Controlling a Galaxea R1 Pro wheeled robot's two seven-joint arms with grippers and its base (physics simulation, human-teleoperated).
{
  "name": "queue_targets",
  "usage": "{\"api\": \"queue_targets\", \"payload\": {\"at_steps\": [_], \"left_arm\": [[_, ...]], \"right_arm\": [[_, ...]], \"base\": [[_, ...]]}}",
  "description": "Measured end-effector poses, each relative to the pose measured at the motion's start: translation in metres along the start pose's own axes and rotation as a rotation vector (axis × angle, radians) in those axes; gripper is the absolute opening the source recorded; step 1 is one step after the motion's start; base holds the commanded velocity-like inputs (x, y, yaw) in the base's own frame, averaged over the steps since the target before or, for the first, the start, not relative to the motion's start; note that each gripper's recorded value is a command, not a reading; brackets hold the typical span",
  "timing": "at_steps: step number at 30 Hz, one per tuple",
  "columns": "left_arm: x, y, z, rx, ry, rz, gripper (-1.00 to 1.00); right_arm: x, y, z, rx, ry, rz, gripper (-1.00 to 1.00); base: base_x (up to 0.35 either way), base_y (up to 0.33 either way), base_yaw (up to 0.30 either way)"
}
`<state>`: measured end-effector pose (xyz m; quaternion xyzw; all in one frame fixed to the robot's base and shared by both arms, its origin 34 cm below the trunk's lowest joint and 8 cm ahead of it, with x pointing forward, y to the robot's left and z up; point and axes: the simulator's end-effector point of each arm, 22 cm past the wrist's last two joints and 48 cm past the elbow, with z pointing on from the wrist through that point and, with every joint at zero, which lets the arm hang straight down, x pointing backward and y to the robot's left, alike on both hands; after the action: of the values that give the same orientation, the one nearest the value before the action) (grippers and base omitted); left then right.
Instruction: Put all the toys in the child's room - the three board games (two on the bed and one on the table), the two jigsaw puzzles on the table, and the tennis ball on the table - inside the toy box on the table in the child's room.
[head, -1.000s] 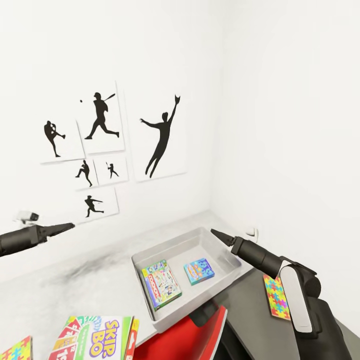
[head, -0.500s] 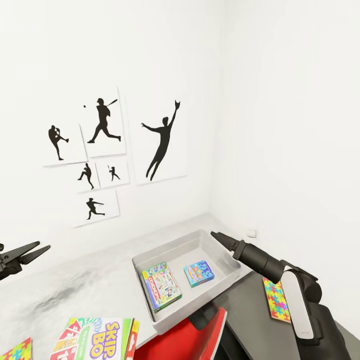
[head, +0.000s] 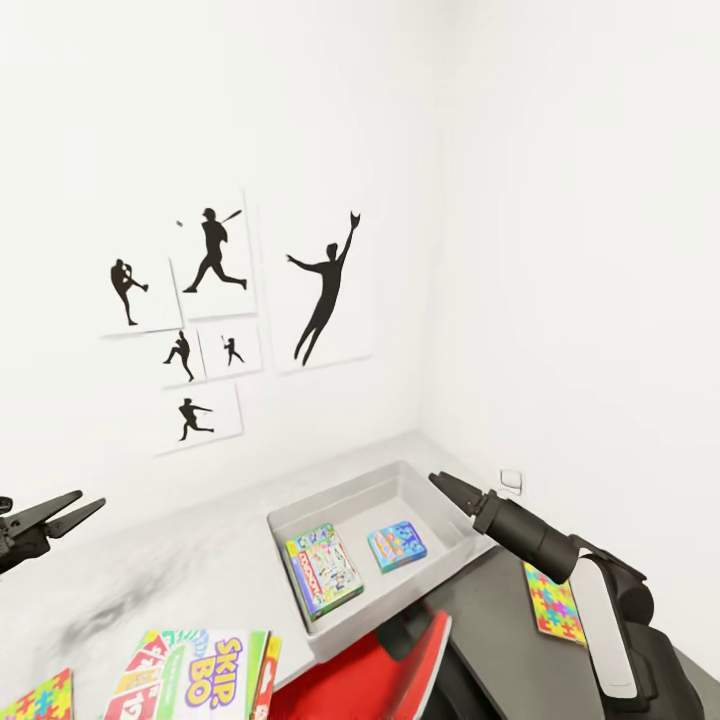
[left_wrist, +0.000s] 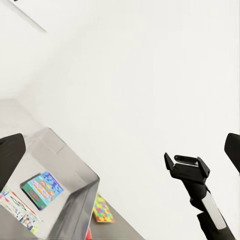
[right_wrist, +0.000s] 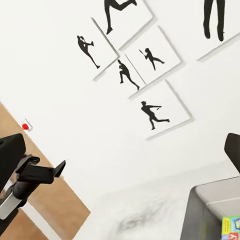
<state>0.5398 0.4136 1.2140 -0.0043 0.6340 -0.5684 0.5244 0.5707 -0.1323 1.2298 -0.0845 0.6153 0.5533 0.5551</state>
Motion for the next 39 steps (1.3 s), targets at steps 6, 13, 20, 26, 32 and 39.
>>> {"api": "queue_targets", "payload": {"at_steps": [6, 13, 20, 26, 32, 39], "left_arm": [[-0.0007, -0.0032, -0.0001, 0.006, -0.004, 0.003, 1.00], [-0.0005, -0.0037, 0.0001, 0.008, -0.005, 0.003, 1.00], [-0.0010, -0.0031, 0.0001, 0.007, -0.005, 0.004, 1.00], [-0.0005, -0.0034, 0.0001, 0.007, -0.005, 0.006, 1.00], [-0.0007, -0.0042, 0.0000, 0.008, -0.006, 0.009, 1.00], [-0.0011, -0.0043, -0.0004, 0.008, -0.007, 0.009, 1.00]], "right_arm": [[-0.0022, 0.0032, 0.0001, -0.003, -0.008, -0.010, 1.00], [-0.0013, 0.0033, 0.0019, 0.001, -0.007, -0.013, 1.00], [-0.0010, 0.0025, 0.0020, 0.002, -0.007, -0.012, 1.00], [-0.0060, 0.0036, 0.0026, 0.001, -0.032, -0.044, 1.00], [-0.0090, 0.0043, 0.0025, 0.002, -0.045, -0.062, 1.00], [-0.0085, 0.0041, 0.0030, 0.003, -0.044, -0.062, 1.00]], "base": [[-0.060, 0.000, 0.000], [-0.012, 0.000, 0.000], [-0.212, 0.000, 0.000], [-0.112, 0.000, 0.000], [-0.013, 0.000, 0.000], [0.000, 0.000, 0.000]]}}
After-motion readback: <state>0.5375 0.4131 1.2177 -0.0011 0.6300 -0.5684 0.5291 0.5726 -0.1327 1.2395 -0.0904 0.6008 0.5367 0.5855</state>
